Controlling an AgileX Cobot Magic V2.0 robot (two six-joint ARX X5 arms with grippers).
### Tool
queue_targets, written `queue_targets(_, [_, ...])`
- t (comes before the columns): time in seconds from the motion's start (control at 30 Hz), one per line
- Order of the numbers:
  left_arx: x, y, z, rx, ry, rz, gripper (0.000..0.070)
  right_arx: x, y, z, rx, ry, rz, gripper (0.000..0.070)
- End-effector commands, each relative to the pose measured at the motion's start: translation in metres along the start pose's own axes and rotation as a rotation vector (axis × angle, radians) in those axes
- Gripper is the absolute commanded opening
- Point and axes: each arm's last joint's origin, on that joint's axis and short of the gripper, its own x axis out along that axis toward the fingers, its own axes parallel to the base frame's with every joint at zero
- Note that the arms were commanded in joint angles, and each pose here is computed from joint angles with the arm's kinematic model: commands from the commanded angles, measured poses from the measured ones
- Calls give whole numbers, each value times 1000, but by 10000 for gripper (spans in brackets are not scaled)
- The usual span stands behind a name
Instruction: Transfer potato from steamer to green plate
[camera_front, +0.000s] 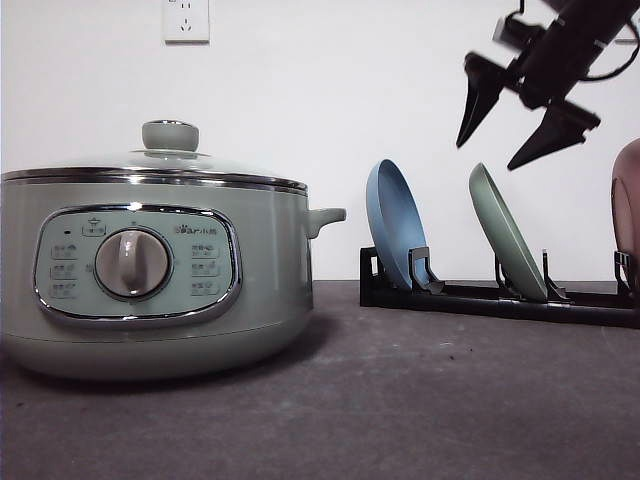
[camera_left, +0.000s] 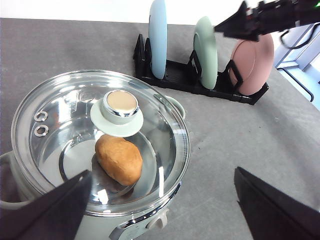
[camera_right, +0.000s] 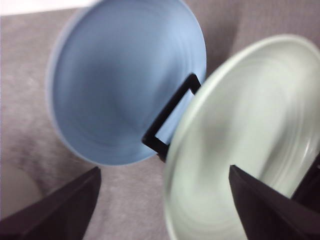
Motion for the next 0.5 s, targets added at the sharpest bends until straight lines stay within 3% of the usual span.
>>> queue_targets(0.0, [-3, -2, 6, 26, -19, -6, 585, 10, 1, 4, 0, -10, 3, 475])
queue_targets(0.47, [-3, -2, 5, 25, -18, -6, 585, 34, -5, -2, -2, 7, -40, 249])
